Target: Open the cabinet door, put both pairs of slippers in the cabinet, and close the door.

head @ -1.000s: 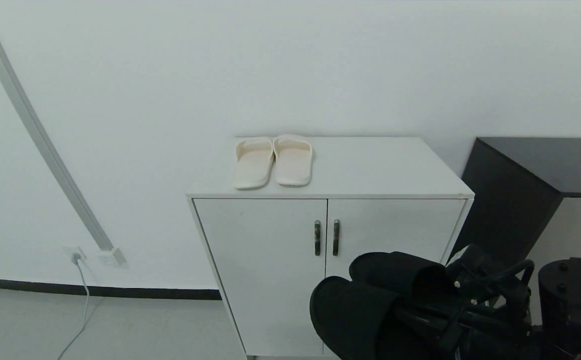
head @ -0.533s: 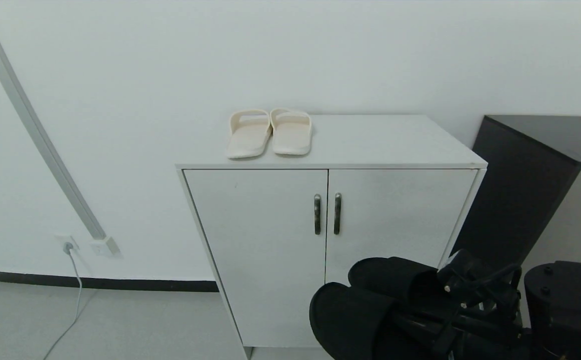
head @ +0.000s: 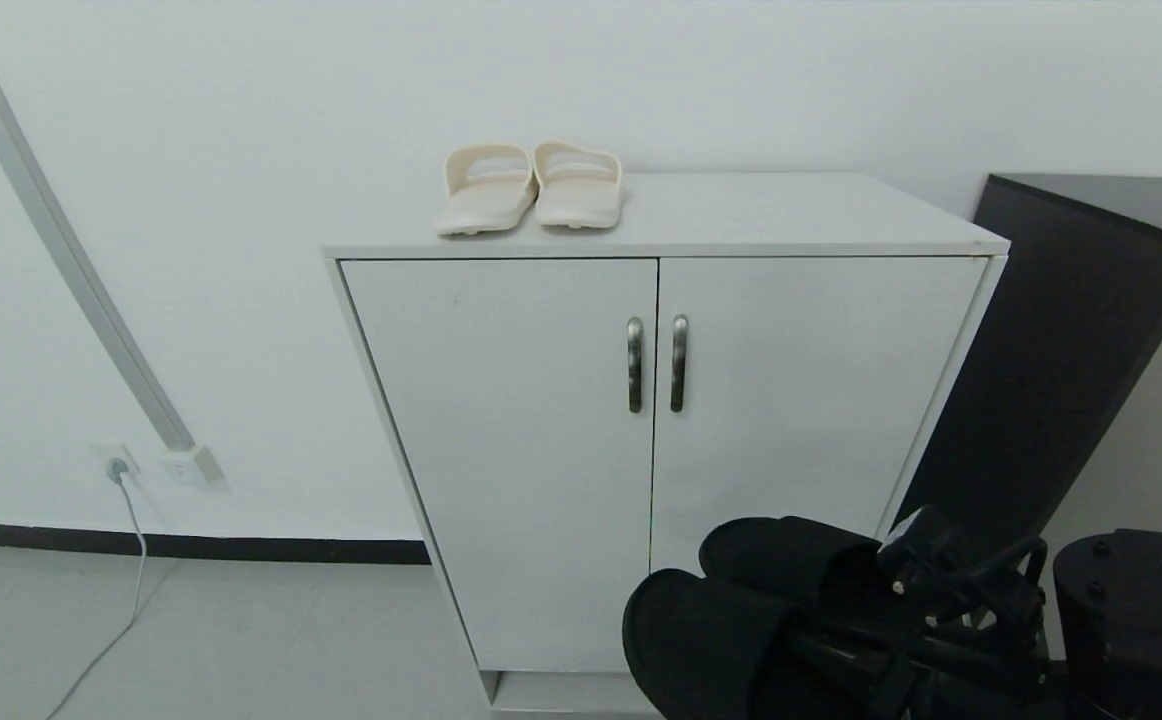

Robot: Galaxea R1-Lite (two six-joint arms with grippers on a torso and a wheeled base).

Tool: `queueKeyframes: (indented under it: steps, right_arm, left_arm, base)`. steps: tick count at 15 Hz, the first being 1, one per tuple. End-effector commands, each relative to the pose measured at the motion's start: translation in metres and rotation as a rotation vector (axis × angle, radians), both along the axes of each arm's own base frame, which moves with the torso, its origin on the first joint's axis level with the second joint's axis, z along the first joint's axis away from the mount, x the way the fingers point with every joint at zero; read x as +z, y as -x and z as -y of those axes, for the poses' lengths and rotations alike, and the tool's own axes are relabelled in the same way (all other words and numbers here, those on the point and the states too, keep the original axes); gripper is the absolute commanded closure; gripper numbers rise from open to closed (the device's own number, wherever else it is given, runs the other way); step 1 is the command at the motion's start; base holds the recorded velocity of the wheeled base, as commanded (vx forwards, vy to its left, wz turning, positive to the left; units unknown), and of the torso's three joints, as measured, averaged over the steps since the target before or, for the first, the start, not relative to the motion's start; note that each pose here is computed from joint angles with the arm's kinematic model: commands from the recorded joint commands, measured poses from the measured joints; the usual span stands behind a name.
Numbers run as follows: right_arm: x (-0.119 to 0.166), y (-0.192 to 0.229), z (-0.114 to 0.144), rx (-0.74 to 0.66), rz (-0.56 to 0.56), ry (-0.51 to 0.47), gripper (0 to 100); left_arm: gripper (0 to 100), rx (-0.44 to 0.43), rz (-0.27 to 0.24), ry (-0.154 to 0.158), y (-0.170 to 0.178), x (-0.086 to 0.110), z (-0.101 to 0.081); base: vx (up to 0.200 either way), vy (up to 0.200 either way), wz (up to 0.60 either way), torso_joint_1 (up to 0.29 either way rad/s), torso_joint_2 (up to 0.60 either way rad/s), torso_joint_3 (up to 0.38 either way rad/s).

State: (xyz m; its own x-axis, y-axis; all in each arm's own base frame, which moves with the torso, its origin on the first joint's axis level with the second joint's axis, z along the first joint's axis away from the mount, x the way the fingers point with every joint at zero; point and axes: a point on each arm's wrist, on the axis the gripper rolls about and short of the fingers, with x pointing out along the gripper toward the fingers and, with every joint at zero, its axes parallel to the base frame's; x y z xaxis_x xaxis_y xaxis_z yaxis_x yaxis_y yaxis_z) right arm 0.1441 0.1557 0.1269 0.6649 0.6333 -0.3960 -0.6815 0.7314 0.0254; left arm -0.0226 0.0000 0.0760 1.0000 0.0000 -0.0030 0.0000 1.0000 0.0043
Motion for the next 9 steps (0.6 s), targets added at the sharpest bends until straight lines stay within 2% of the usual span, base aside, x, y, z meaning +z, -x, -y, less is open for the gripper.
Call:
queueKeyframes:
  steps: [1,2,5,7,9]
  right_arm:
    - [-0.001,0.001,0.000,0.000,-0.001,0.001,100]
    - [0.000,0.000,0.000,0.000,0.003,-0.003,100]
    - [0.000,0.000,0.000,0.000,0.004,-0.004,100]
    - [0.001,0.000,-0.001,0.002,0.013,-0.011,100]
    - [0.000,0.000,-0.001,0.002,0.012,-0.012,100]
  left_arm:
    - [0,-0.015,-0.049,-0.001,-0.004,0.001,0.000]
    - [0,-0.035,-0.075,-0.002,-0.006,0.001,-0.001]
    - [0,-0.038,-0.094,-0.002,-0.007,0.002,-0.001]
    - [0,-0.037,-0.074,-0.010,-0.006,0.003,-0.001]
    - [0,-0.041,-0.036,0.007,-0.005,0.015,-0.001]
  base:
    - [0.000,0.000,0.00,-0.100,0.47,0.364]
    - [0.000,0.000,0.00,-0.076,0.45,0.369]
    - [0.000,0.000,0.00,-0.054,0.44,0.380]
    - [0.000,0.000,0.00,-0.019,0.40,0.369]
    - [0.000,0.000,0.00,0.000,0.16,0.149]
